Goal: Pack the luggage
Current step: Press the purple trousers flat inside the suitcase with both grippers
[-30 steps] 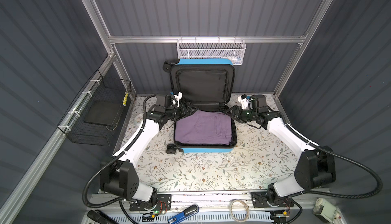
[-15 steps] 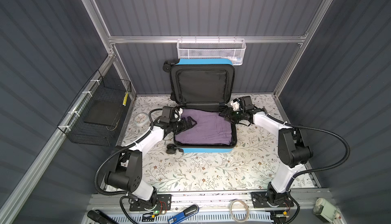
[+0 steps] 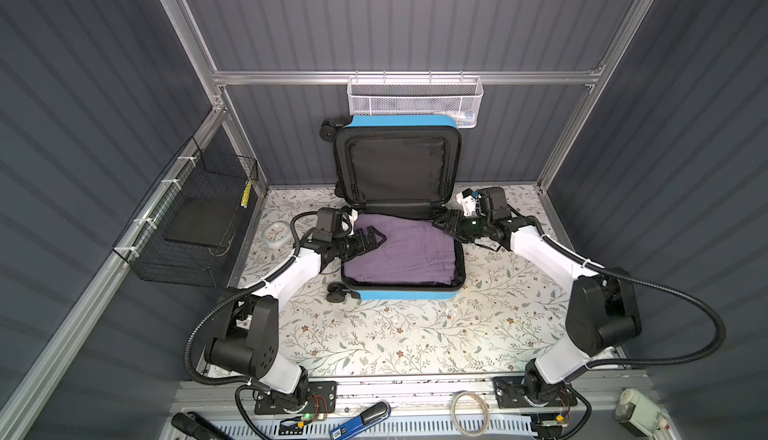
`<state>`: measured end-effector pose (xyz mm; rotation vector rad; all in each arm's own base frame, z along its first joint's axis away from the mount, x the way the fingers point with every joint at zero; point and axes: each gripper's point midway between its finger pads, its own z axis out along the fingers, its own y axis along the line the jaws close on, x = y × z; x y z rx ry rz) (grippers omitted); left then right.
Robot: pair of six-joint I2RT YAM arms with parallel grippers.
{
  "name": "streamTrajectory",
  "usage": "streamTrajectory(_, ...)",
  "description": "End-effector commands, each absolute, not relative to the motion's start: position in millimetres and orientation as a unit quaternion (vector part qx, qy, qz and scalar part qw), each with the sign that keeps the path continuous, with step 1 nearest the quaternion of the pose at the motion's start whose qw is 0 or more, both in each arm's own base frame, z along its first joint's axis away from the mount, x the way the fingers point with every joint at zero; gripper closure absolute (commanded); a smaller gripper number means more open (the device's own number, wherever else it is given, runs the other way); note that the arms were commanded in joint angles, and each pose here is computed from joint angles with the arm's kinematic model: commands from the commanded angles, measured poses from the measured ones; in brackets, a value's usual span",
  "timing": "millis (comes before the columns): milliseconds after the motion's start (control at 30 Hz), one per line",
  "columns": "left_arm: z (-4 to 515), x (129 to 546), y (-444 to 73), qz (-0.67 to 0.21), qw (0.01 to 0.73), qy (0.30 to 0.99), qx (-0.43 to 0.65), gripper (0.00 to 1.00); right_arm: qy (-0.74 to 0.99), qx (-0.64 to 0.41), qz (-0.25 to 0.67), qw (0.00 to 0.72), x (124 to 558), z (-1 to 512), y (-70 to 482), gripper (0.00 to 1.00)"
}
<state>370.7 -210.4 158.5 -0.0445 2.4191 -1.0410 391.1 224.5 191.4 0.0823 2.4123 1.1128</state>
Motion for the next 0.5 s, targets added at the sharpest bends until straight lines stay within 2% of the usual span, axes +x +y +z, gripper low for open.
streamTrajectory(0, 170, 364, -212, -0.396, 0.256, 0.882, -0.012, 0.00, 0.884, 0.025, 0.415, 0.213, 366, 171, 234, 0.39)
streamTrajectory(267, 146, 347, -204, -0.377, 0.237, 0.895, -0.024, 0.00, 0.891, 0.045, 0.417, 0.171, 345, 124, 240, 0.39)
streamTrajectory(367, 138, 343, -202, -0.372, 0.231, 0.898, -0.028, 0.00, 0.888, 0.041, 0.424, 0.173, 346, 130, 242, 0.39)
streamTrajectory(467, 152, 348, -203, -0.373, 0.244, 0.895, -0.020, 0.00, 0.884, 0.026, 0.429, 0.184, 349, 149, 245, 0.39)
